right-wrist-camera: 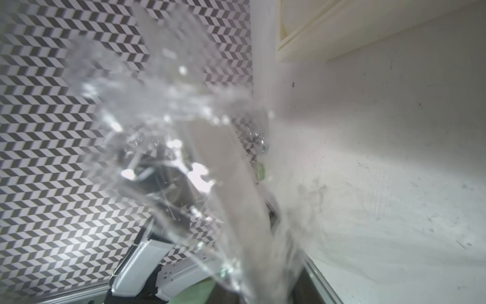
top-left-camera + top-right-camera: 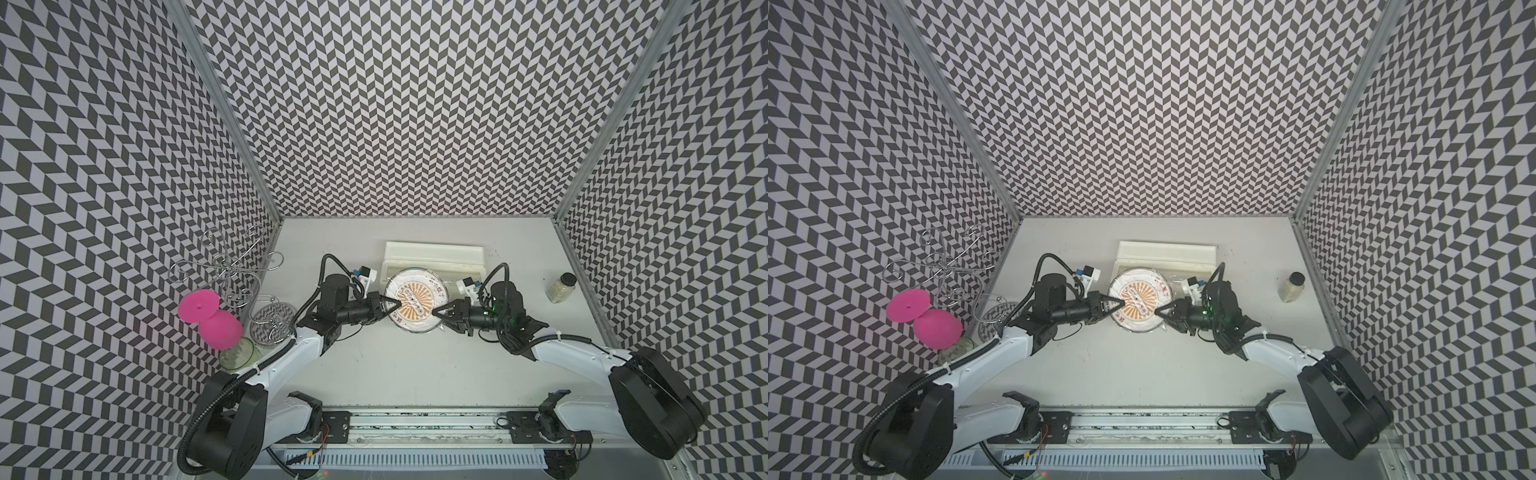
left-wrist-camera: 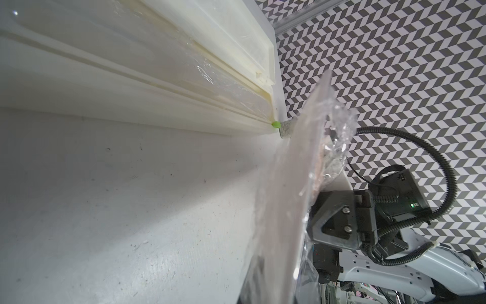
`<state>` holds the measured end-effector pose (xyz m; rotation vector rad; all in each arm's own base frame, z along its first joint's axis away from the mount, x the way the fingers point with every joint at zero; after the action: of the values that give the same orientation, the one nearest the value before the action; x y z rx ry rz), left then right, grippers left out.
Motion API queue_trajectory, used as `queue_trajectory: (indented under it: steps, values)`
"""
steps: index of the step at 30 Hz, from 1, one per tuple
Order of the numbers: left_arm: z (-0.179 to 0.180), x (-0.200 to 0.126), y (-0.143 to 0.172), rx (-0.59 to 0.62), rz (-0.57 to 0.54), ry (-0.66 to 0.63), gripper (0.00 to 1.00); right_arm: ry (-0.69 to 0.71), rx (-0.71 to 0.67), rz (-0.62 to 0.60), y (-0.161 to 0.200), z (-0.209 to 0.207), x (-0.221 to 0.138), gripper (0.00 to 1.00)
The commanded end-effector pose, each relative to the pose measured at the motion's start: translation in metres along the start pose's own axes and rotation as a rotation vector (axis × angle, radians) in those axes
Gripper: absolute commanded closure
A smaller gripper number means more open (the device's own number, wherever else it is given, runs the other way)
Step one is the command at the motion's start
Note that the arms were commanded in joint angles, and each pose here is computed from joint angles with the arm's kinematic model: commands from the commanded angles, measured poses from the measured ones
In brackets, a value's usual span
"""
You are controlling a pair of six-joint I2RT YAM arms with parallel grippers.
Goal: Wrap the plate with plastic wrap
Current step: Pick up the plate at the center of the board, then cover the plate with plastic wrap.
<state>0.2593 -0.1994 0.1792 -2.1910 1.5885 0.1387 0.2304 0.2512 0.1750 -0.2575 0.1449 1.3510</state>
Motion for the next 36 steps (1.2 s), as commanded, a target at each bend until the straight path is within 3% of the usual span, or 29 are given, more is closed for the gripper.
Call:
queue_trajectory:
  steps: [1,6,11,20,36]
  values:
    - [-0.004,-0.005,-0.018,0.053,-0.004,0.017,1.0,-0.081,-0.136,-0.005,-0.006,0.031,-0.013,0.5]
    - [0.013,-0.007,-0.021,0.085,0.11,0.026,1.0,0.101,-0.293,-0.053,-0.028,0.023,-0.054,0.4]
    - [-0.007,-0.001,-0.01,0.157,0.153,0.118,1.0,0.226,-0.392,-0.129,-0.06,0.019,-0.079,0.4]
    - [-0.019,0.003,0.004,0.204,0.196,0.16,1.0,0.16,-0.412,0.0,-0.075,0.028,-0.054,0.44]
    - [-0.021,0.004,0.004,0.195,0.193,0.163,1.0,0.027,-0.365,0.092,-0.041,0.016,-0.046,0.59]
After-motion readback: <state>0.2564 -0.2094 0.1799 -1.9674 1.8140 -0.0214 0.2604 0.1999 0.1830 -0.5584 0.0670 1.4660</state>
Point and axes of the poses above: each gripper's point midway between its finger pads, its own x axis out along the fingers, its own z axis along the line the jaws close on, y = z × x, the point moved 3 cm from there along -x, back along the fingers, and after that the axes turned 3 degrees about -x, right-handed, at the moved point
